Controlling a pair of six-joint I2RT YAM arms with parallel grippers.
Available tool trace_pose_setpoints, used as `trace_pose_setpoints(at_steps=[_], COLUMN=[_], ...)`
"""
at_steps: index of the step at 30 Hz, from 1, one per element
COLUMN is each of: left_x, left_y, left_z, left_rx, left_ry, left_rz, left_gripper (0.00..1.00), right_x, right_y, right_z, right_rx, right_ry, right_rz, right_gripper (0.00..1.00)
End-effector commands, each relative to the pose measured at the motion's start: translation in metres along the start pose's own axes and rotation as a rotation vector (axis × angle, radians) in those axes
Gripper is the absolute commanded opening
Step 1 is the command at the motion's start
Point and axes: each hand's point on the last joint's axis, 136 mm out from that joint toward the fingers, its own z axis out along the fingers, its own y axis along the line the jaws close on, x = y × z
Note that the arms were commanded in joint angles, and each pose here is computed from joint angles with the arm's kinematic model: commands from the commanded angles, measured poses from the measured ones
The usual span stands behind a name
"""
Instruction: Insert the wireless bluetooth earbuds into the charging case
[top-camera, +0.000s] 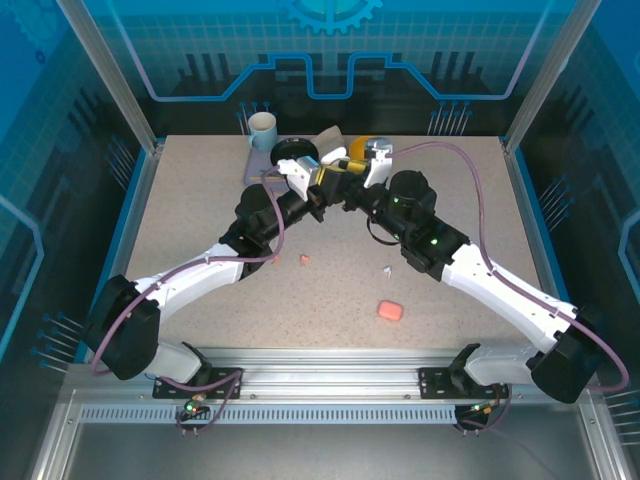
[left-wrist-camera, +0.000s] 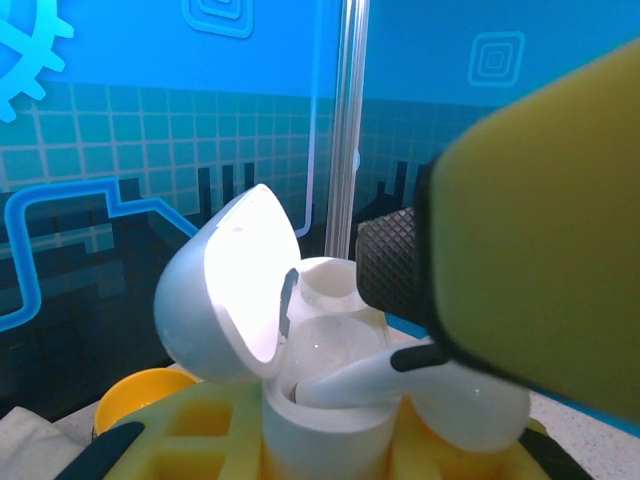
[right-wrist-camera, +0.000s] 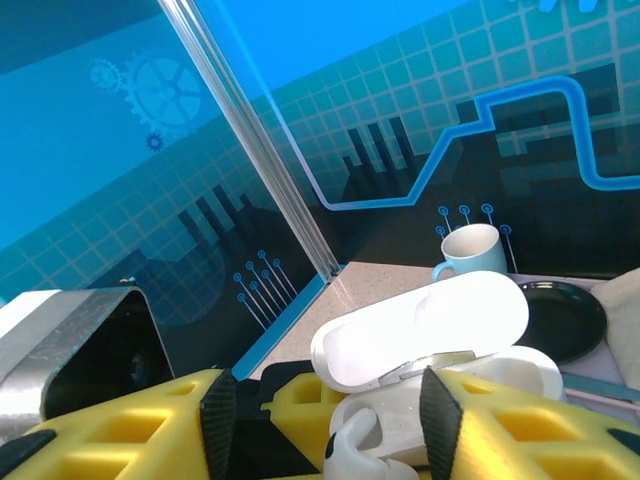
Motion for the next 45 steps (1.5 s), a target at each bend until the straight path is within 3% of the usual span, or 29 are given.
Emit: trace_pose_setpoints(at_steps=[1, 8, 24, 34, 45], left_x=[-0.036, -0.034, -0.029, -0.022, -0.017], left_y=[0.0, -0.001, 0.0, 0.001, -0.001], left_z=[-0.002, -0.004, -0.004, -0.004, -0.006], left_rx=[0.001, 0.001, -0.001, -0.003, 0.006], left_ry=[-0.099, -0.093, -0.083, -0.081, -0.068], left_rz=[0.004, 0.003, -0.004, -0.004, 0.0], left_gripper=[0.0, 0.0, 0.0, 0.0, 0.0], right_x=[-0.012, -0.019, -0.036, -0.026, -0.018], right_y=[0.004, 0.0, -0.014, -0.018, 0.0], right_z=[0.004, 0.01, 0.003, -0.029, -0.024], right_rx=[-0.001, -0.006, -0.016, 0.017, -0.052], right_ry=[-0.009, -0.01, -0.032, 0.159, 0.221], right_rz=[0.019, 0.098, 0.219, 0.4, 0.621], right_gripper=[0.59, 0.65, 0.66, 0.68, 0.7])
